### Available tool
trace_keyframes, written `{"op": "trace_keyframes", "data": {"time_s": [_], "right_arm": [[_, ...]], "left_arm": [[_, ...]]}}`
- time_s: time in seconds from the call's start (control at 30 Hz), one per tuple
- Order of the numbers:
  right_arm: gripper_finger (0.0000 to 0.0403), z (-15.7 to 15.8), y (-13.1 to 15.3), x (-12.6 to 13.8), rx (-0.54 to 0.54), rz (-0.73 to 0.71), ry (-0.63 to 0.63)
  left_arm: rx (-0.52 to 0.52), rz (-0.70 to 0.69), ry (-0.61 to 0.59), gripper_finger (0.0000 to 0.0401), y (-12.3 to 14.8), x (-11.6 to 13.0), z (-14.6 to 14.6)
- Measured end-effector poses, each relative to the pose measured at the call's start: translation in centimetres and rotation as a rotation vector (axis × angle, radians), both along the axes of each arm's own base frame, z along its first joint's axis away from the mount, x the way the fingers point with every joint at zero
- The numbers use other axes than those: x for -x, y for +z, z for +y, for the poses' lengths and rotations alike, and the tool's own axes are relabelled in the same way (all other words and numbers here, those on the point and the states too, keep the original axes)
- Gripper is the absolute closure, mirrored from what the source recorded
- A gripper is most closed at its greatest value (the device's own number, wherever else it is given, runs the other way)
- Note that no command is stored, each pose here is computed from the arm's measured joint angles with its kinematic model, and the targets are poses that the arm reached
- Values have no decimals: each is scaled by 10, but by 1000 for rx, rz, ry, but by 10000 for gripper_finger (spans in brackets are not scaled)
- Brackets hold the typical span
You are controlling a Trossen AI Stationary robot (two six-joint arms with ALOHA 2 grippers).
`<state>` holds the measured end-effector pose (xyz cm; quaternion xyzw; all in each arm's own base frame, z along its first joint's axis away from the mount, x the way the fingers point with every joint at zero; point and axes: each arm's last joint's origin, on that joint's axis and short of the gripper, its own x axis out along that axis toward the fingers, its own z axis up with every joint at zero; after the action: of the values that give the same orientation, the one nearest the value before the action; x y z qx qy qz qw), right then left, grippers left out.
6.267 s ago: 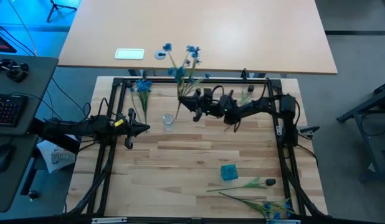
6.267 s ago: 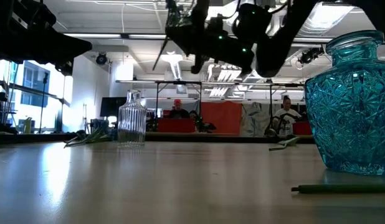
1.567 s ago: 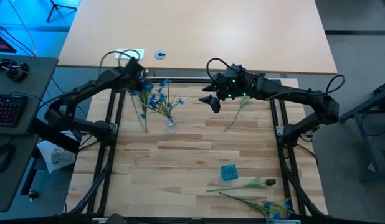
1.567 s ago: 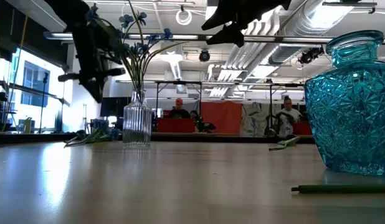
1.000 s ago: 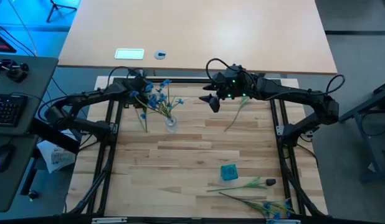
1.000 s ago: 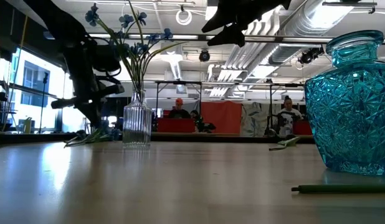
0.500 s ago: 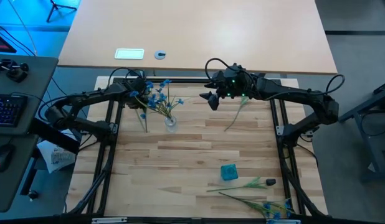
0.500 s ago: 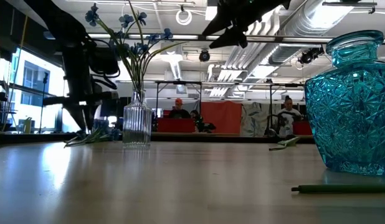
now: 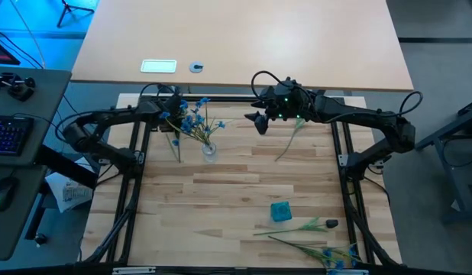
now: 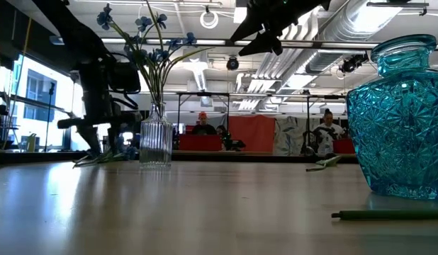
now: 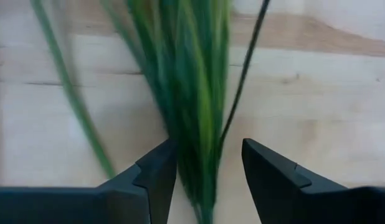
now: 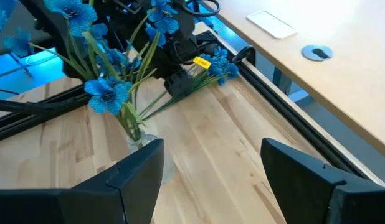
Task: Sort flowers into vase by color
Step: Put the top light blue flowers into the transparent vase
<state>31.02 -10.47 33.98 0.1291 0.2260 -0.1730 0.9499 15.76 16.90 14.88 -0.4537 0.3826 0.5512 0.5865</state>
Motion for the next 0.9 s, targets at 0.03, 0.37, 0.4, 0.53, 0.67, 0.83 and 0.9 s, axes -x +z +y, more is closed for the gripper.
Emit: {"op": "trace_keyframes", "data": {"time_s": [0.03, 0.37, 0.4, 0.53, 0.67, 0.83, 0.9], "right_arm": [[139, 0, 0, 0, 0, 0, -6], [139, 0, 0, 0, -31, -10, -31], [139, 0, 0, 0, -31, -10, -31], [139, 0, 0, 0, -30, -10, -32], [139, -1, 0, 0, -22, -7, -49], [139, -1, 0, 0, -18, -6, -56], [139, -1, 0, 0, -18, -6, -53]], "left_arm": [[6, 3, -1, 231, -2, -1, 1], [56, 78, 3, 231, -20, -3, 4], [60, 85, 3, 231, -21, -3, 4], [66, 101, -14, 231, -24, -3, 4], [40, 96, -74, 261, -18, -2, 3], [-21, 55, -89, 374, 2, 3, -2], [-78, 14, -88, 390, 15, 5, -3]]}}
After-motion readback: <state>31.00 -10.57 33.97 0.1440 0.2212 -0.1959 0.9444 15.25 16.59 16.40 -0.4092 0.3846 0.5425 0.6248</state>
